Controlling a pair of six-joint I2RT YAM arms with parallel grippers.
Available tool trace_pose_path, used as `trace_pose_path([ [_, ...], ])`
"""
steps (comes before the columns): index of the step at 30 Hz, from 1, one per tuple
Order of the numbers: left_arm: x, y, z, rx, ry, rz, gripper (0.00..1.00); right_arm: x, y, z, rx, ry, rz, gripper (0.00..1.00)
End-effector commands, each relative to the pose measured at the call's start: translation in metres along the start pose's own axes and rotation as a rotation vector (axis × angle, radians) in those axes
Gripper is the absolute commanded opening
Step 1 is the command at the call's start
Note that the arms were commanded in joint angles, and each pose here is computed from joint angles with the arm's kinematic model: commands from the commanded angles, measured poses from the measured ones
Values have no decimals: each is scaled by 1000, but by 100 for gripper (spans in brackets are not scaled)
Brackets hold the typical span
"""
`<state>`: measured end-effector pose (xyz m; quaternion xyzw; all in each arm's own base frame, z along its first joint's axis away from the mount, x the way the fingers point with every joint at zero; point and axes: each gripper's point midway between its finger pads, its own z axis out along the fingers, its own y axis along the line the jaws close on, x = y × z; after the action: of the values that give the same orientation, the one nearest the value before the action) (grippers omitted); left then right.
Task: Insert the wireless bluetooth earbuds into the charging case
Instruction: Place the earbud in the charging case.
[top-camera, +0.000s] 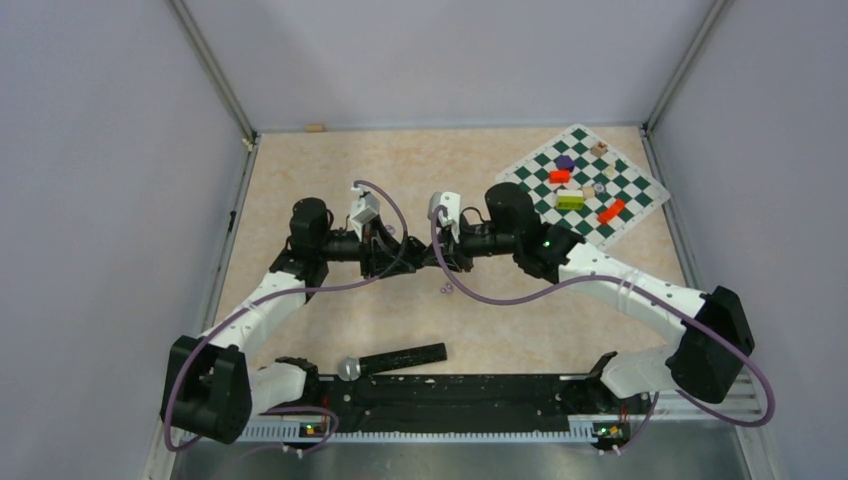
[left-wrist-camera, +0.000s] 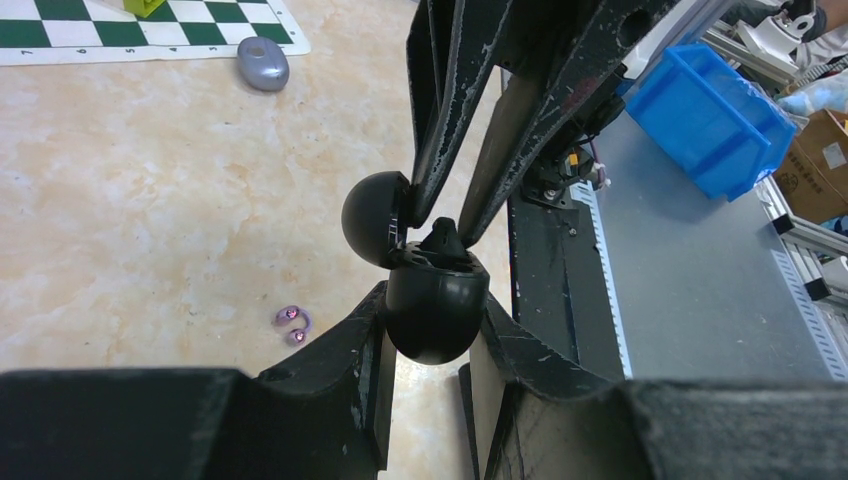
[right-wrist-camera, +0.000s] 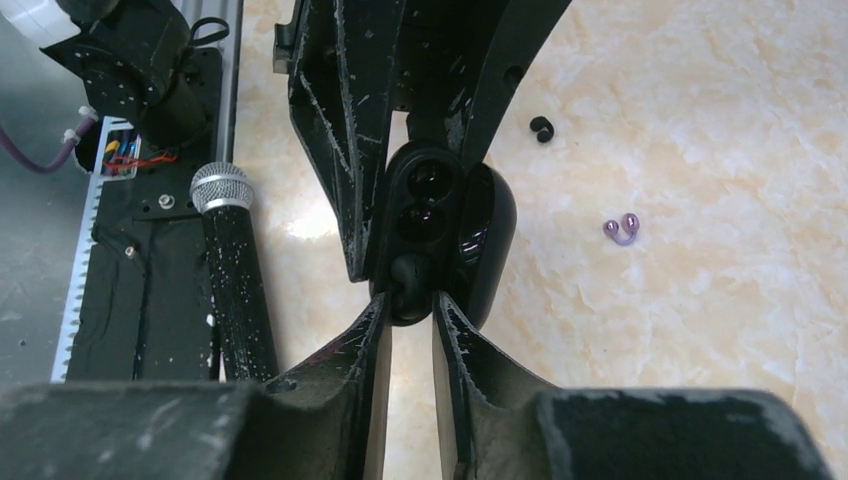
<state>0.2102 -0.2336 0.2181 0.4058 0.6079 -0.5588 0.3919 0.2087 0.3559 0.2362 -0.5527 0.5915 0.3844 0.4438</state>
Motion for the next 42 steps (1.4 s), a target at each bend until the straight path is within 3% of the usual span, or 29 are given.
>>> trace_pose_path([
  [1, -23, -8, 0, 28, -24, 113, 0, -25, 8, -7, -24, -30, -47, 23],
  [10, -23, -8, 0, 30, -19, 117, 0, -63, 7, -41, 41, -75, -121, 25],
  [15, -23, -7, 0, 29, -17, 115, 0, -60, 5, -41, 49, -89, -104, 6],
  [18, -23, -7, 0, 27, -14, 116, 0, -50, 8, -31, 11, -84, -68, 0],
  [42, -22, -10, -1, 33, -11, 126, 0, -13, -2, 6, 30, -33, -5, 0],
])
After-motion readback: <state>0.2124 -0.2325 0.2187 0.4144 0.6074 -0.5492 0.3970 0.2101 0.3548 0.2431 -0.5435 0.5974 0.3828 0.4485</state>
